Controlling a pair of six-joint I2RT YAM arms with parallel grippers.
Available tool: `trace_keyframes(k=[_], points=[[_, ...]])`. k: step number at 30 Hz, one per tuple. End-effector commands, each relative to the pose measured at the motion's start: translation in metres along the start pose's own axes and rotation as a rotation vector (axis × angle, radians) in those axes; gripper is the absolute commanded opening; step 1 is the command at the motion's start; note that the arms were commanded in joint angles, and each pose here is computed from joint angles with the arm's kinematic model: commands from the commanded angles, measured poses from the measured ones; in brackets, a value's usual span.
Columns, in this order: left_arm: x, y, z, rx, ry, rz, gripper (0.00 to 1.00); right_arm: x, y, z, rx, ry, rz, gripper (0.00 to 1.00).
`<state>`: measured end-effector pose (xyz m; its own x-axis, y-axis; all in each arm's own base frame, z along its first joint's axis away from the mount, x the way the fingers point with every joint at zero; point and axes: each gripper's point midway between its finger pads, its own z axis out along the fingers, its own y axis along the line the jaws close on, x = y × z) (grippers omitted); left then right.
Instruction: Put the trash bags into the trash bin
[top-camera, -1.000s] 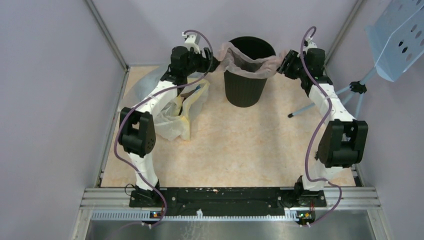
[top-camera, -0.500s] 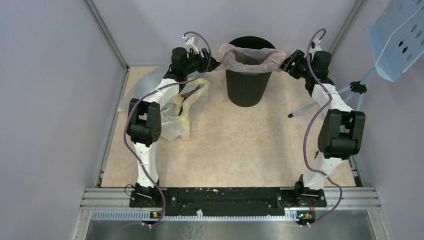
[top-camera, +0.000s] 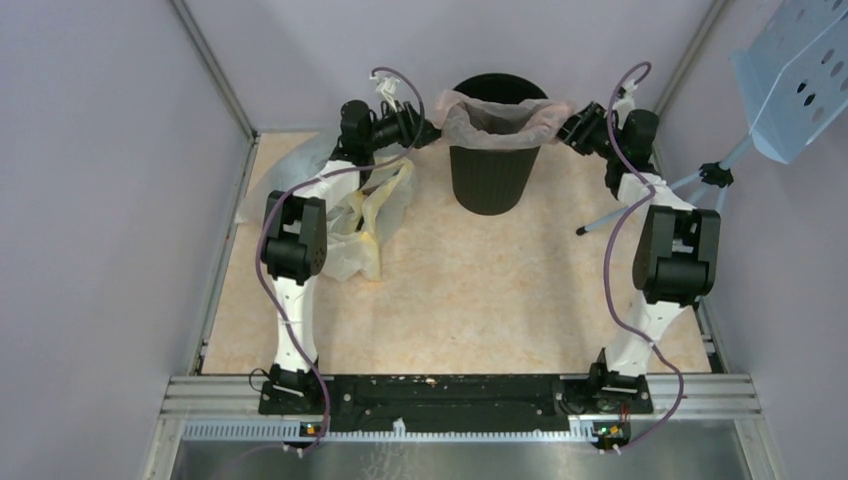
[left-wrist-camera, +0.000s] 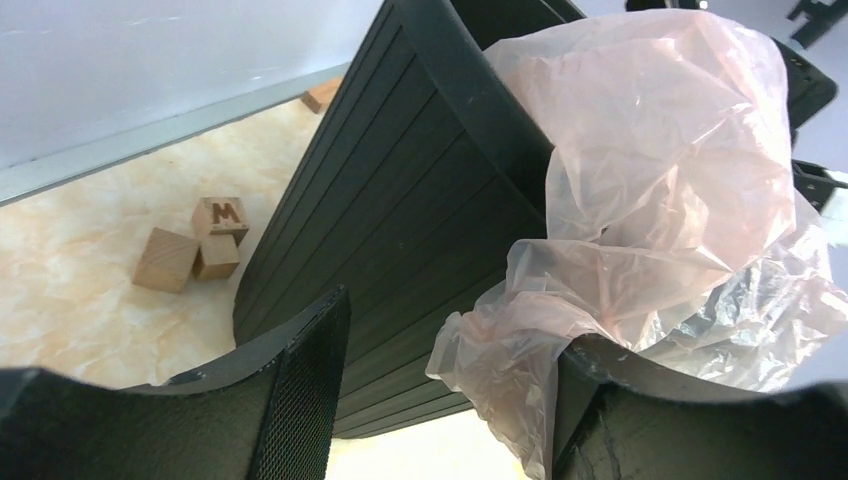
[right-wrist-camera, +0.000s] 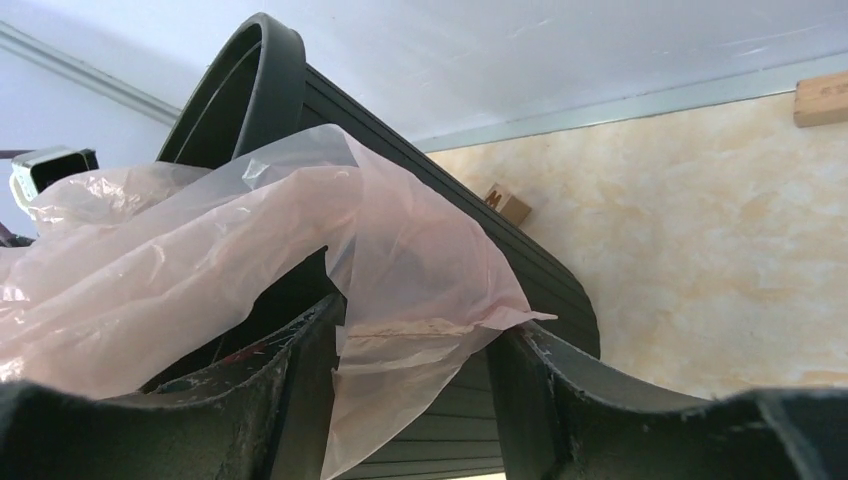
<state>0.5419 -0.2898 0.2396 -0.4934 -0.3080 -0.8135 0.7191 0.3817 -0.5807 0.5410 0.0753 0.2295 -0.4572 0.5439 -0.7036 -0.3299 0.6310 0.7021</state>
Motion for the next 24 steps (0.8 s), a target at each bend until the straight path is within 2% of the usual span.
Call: trace_keyframes(k=[1,7,13,16,21,24], points=[[-0.012,-0.055,0.000,0.197,0.017,0.081,0.65,0.004,0.059,-0.008,-0.182,0.003,-0.075,0.53],[-0.004,-0.079,-0.021,0.174,0.031,0.059,0.65,0.024,0.069,-0.038,-0.073,-0.003,-0.065,0.52],[0.027,-0.117,-0.040,0.157,0.109,-0.053,0.64,0.046,0.096,-0.081,0.021,0.038,-0.059,0.50],[0.036,-0.133,-0.051,0.073,0.126,-0.031,0.65,0.063,0.107,-0.106,0.076,0.042,-0.053,0.50],[0.046,-0.121,-0.078,-0.135,0.182,-0.060,0.66,0.079,0.104,-0.145,0.203,0.073,-0.062,0.52],[0.051,-0.116,-0.095,-0.229,0.181,-0.049,0.63,0.084,0.095,-0.165,0.287,0.070,-0.089,0.47]])
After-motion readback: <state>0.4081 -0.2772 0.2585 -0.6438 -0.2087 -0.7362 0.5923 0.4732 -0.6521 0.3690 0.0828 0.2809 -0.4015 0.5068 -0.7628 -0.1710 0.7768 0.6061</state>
